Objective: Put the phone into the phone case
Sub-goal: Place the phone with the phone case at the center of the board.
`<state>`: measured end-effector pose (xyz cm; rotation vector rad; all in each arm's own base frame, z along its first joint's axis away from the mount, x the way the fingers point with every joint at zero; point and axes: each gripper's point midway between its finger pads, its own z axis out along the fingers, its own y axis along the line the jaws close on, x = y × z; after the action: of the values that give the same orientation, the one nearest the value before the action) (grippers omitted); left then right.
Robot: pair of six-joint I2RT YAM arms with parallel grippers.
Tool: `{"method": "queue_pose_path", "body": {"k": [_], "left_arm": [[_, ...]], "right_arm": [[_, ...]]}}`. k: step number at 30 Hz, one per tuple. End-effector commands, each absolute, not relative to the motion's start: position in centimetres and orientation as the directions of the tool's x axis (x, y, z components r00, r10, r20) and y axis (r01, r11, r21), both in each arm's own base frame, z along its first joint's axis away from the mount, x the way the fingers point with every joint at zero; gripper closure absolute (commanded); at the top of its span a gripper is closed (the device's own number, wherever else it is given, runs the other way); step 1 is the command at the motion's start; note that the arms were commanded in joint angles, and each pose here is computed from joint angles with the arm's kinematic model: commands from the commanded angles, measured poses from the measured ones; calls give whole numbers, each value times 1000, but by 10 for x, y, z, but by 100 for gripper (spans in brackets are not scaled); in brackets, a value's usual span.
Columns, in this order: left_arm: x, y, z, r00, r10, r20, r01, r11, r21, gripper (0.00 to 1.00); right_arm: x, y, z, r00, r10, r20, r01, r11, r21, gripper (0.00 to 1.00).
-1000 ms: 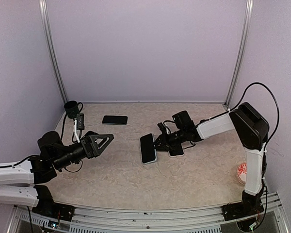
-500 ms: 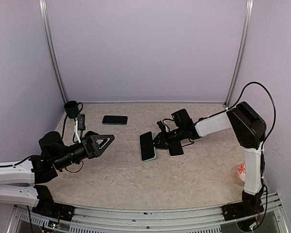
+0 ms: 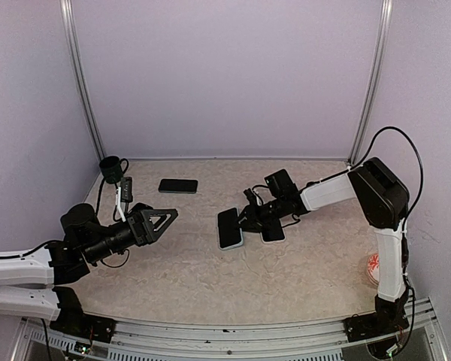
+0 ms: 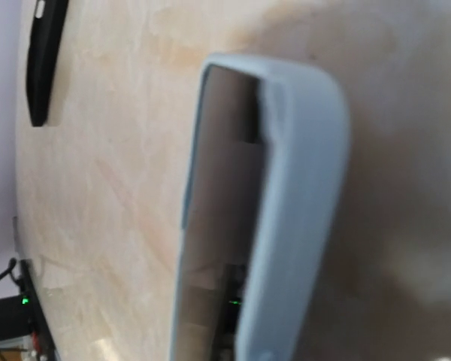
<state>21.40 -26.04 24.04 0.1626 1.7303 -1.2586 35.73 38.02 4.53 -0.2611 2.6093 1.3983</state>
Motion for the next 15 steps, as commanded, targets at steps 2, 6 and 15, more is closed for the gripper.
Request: {"method": "queue_pose_path", "body": {"k": [2, 6, 15], "left_arm": [[218, -257, 239, -520, -409, -750, 584, 470, -661, 1], [220, -256, 236, -520, -410, -749, 572, 485, -662, 1], [244, -234, 214, -513, -429, -744, 417, 633, -653, 1]], "right_arm": [[366, 372, 46, -960, -65, -273, -258, 585, 769, 72], [367, 369, 48, -958, -63, -280, -260, 606, 752, 68], [372, 361, 66, -938, -71, -340, -297, 668, 682, 64]]}}
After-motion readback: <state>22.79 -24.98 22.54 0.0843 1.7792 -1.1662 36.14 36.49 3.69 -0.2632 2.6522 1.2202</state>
